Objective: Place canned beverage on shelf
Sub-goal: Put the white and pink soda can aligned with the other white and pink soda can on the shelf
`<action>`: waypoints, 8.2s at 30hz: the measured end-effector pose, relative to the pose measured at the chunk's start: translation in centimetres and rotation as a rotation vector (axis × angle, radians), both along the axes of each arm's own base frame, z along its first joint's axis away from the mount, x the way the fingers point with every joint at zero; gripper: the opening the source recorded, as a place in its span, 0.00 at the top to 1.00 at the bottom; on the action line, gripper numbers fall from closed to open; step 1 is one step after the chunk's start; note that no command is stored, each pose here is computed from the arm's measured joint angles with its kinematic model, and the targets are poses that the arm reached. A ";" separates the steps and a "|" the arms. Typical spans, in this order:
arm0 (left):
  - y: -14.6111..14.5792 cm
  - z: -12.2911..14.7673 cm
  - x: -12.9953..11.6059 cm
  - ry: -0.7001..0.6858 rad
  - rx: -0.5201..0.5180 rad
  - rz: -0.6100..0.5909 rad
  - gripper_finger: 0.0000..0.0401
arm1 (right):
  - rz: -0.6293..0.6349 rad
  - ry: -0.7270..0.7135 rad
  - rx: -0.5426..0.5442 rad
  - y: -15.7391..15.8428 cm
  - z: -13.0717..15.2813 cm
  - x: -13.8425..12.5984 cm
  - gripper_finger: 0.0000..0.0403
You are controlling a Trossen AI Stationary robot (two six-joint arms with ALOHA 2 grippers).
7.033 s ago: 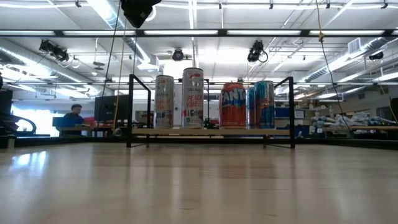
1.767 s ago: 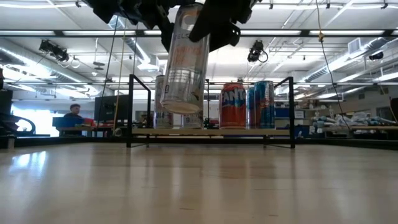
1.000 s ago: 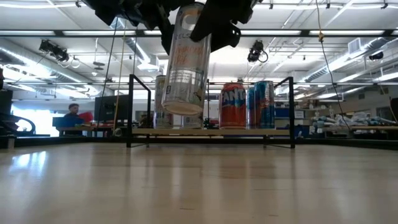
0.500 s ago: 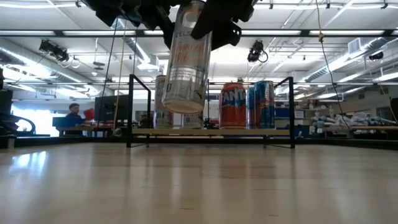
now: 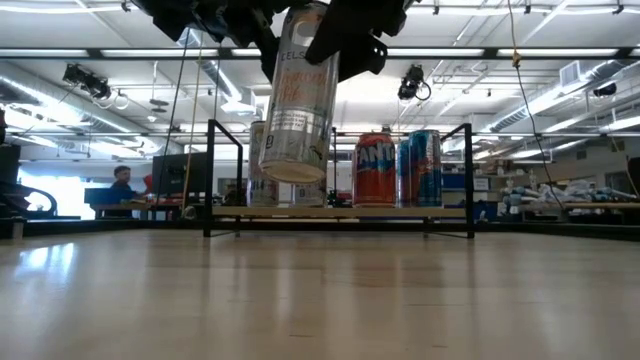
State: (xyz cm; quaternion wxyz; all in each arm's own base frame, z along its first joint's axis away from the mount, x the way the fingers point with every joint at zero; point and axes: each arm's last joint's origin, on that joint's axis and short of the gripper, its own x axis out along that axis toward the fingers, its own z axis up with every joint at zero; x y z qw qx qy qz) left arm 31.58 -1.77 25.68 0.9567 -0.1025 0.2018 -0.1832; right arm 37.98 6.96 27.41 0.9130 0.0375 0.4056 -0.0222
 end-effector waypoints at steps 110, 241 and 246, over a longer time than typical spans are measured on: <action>2.1 -0.5 0.0 -0.004 0.224 0.157 0.21 | -0.063 0.022 0.001 -2.2 -0.2 0.2 0.39; 9.9 2.5 -7.8 0.244 0.226 0.490 0.37 | 0.045 -0.023 0.045 0.3 6.8 -6.8 0.25; 10.3 3.2 -9.3 0.251 0.225 0.526 0.37 | 0.044 -0.028 0.041 0.4 6.8 -6.8 0.25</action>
